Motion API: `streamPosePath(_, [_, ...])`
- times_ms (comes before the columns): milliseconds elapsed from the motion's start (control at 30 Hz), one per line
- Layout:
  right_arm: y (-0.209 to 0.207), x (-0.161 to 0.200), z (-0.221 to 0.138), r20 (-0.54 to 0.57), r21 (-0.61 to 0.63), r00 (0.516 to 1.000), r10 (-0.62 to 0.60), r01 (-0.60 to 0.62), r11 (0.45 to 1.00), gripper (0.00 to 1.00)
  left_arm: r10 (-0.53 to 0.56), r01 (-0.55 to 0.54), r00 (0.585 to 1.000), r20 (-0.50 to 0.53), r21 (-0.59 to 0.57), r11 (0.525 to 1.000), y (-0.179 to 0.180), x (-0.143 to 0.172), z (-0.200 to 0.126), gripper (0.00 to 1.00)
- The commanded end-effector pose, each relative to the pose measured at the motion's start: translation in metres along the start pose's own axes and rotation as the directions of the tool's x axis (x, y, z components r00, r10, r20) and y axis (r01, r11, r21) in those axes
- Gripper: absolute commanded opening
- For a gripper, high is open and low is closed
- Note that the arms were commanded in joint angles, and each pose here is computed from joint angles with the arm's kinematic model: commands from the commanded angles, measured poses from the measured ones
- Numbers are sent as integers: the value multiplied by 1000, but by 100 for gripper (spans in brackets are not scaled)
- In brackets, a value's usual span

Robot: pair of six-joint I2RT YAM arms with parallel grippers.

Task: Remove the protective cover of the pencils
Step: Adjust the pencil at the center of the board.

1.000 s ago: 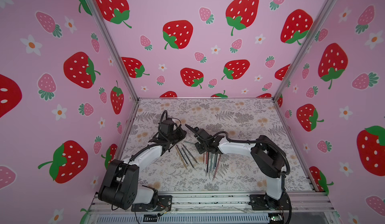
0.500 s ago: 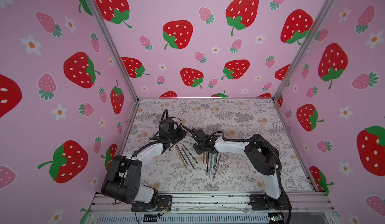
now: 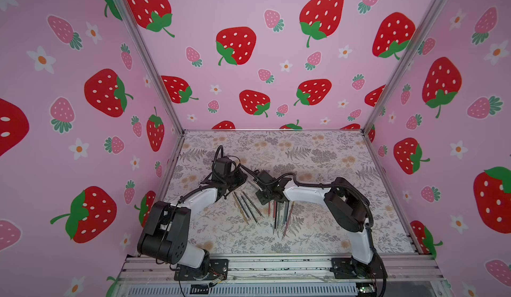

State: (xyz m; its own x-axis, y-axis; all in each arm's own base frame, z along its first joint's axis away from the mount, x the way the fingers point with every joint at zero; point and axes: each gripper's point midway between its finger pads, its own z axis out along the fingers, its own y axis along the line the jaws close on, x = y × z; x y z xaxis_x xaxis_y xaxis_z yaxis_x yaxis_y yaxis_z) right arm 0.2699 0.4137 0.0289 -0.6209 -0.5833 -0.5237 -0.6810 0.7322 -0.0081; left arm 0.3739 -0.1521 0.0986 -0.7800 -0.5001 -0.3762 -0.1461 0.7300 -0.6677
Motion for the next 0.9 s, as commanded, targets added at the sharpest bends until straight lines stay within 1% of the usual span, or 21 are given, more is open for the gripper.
streamPosePath(0, [-1, 0, 2, -24, -2, 999, 22, -22, 1000, 11, 7, -7, 1000, 4, 12, 1000, -10, -11, 1, 0])
streamPosePath(200, [0, 2, -2, -43, -3, 997, 64, -64, 998, 5, 6, -6, 1000, 11, -42, 999, 0, -13, 7, 0])
streamPosePath(333, [-3, 6, -7, -91, 22, 988, 125, -124, 992, 0, 4, -5, 1000, -10, -80, 997, 7, -14, 17, 0])
streamPosePath(433, [3, 7, -11, -103, -9, 981, 164, -166, 986, 0, -2, -2, 999, -38, -100, 995, 11, -13, 26, 0])
streamPosePath(567, [5, 12, -11, -117, -15, 970, 214, -217, 976, 0, -15, 8, 998, -54, -141, 990, 22, -11, 37, 0])
streamPosePath(700, [9, 18, -6, -136, -28, 963, 232, -238, 971, 0, -29, 16, 997, -71, -179, 984, 32, -8, 46, 0])
streamPosePath(867, [17, 22, -6, -134, -52, 961, 243, -252, 966, 0, -34, 14, 996, -78, -242, 970, 42, -10, 50, 0])
